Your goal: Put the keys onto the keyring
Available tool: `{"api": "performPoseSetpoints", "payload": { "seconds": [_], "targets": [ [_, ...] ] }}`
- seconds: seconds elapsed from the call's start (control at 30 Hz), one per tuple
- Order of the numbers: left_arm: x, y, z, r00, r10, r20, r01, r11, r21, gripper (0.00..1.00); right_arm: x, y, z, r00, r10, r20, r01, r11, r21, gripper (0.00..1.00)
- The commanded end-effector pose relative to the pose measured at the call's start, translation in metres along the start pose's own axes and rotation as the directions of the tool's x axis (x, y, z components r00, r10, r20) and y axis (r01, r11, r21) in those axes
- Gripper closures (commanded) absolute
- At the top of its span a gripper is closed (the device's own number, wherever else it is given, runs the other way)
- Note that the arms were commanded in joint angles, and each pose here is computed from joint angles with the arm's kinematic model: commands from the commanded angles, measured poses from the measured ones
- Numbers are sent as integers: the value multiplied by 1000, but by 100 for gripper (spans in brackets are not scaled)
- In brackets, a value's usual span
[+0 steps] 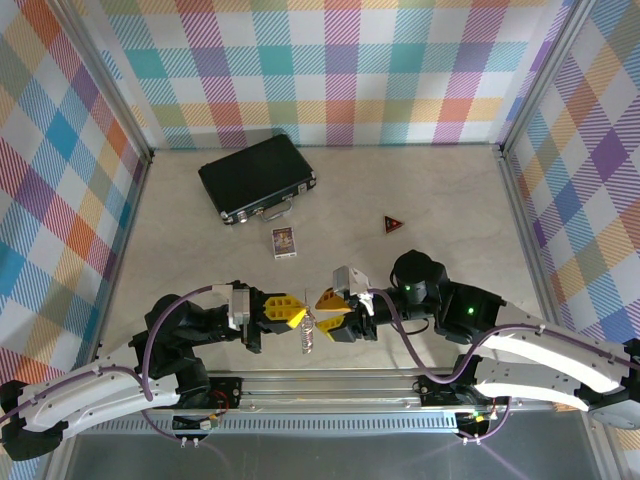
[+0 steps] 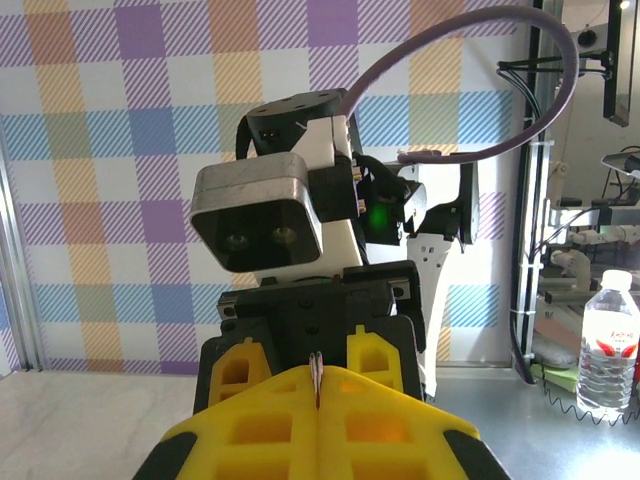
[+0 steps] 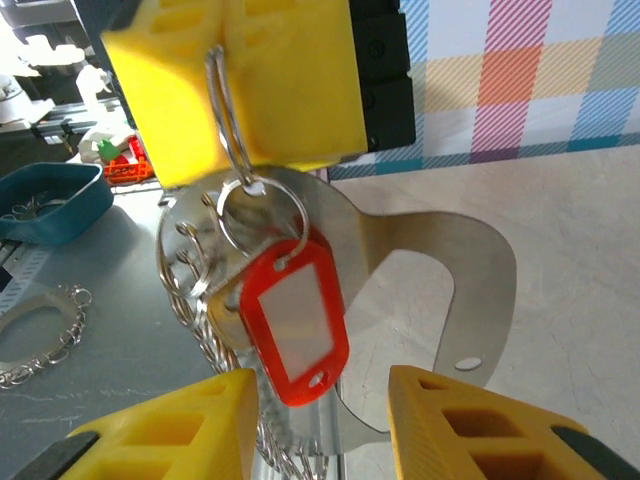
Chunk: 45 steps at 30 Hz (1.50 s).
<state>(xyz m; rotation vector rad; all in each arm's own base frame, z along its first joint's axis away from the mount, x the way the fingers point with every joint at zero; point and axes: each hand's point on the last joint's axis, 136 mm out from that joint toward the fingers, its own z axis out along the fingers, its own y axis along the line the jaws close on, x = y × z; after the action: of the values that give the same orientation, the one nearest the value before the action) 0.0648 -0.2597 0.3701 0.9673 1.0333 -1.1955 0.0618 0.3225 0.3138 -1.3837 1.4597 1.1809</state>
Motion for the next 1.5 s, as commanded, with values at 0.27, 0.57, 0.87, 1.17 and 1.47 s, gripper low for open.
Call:
{"api": "performPoseSetpoints", "payload": {
  "seconds": [0.27, 0.57, 0.87, 1.17, 1.47],
  "targets": [
    [-15, 1, -1, 998, 13, 57, -12, 1000, -12, 100, -8, 3, 5, 998, 10, 66, -8, 999, -40, 63],
    [-9, 4, -3, 999, -2, 51, 4, 1000, -28, 100, -11, -1, 10, 995, 15, 94, -11, 999, -33, 67],
    [-5, 6, -3, 999, -7, 45, 9, 999, -40, 100, -12, -3, 14, 995, 25, 98, -22, 999, -37, 68],
    [-5, 8, -3, 999, -3, 46, 6, 999, -51, 100, -6, -5, 17, 997, 26, 79, -23, 999, -34, 66],
    [-5, 8, -3, 999, -2, 43, 5, 998, -56, 100, -8, -8, 16, 996, 13, 84, -13, 1000, -7, 81]
  ]
}}
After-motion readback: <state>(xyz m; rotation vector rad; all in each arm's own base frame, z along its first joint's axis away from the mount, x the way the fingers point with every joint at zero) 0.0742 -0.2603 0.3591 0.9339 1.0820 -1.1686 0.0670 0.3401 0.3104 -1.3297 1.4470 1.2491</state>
